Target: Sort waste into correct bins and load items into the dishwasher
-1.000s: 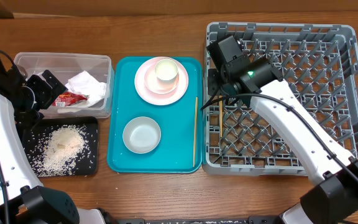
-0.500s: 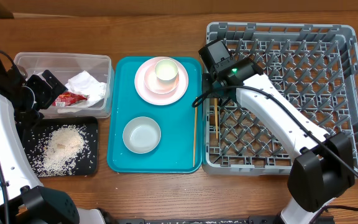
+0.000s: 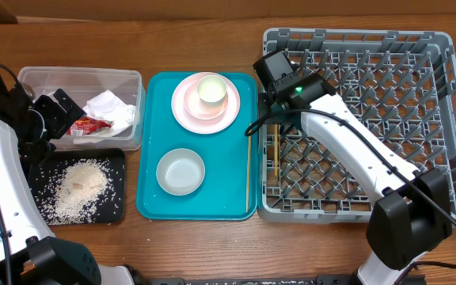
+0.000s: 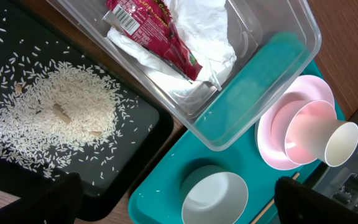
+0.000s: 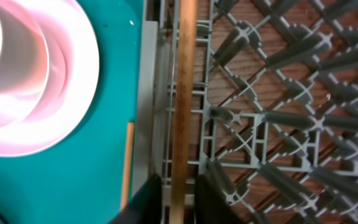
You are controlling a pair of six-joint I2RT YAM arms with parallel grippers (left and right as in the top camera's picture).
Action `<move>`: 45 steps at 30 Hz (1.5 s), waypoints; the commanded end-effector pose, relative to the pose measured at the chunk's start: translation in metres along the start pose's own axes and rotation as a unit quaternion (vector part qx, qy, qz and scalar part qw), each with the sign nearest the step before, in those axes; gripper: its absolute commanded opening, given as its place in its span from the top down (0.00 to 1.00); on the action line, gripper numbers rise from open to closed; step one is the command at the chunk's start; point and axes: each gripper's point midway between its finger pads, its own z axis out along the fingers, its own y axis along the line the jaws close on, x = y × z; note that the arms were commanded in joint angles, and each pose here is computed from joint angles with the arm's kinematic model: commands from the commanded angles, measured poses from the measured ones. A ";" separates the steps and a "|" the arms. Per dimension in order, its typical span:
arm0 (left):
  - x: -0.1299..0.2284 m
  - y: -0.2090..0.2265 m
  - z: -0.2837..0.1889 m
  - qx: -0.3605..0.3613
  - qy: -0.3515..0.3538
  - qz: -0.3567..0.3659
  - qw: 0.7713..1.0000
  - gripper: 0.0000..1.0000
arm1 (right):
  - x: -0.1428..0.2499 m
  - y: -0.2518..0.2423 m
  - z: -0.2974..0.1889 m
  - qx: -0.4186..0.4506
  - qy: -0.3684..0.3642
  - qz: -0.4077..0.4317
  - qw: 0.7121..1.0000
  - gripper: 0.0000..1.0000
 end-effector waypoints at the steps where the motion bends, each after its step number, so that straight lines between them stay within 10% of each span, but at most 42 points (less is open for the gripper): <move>1: -0.006 -0.003 -0.008 0.003 -0.016 -0.002 1.000 0.00 | 0.000 -0.001 0.002 0.001 0.002 0.002 1.000 0.77; 15: -0.006 -0.003 -0.008 0.004 -0.016 -0.002 1.000 0.00 | 0.036 0.077 -0.015 -0.182 0.091 0.017 0.979 0.70; 24: -0.006 -0.003 -0.008 0.003 -0.016 -0.002 1.000 0.00 | 0.072 0.115 -0.021 -0.053 0.010 0.003 0.999 0.66; 34: -0.006 -0.003 -0.008 0.003 -0.016 -0.002 1.000 0.00 | 0.094 0.102 0.026 0.015 0.011 0.036 0.999 0.00; 38: -0.006 -0.003 -0.008 0.003 -0.016 -0.002 1.000 0.00 | 0.095 0.105 0.028 0.005 0.016 0.038 0.999 0.00; 41: -0.006 -0.003 -0.008 0.003 -0.016 -0.002 1.000 0.00 | 0.098 0.104 0.037 0.003 0.011 0.045 0.999 0.31; 45: -0.006 -0.003 -0.008 0.003 -0.016 -0.002 1.000 0.00 | 0.102 0.100 0.053 0.004 -0.006 0.062 0.998 0.32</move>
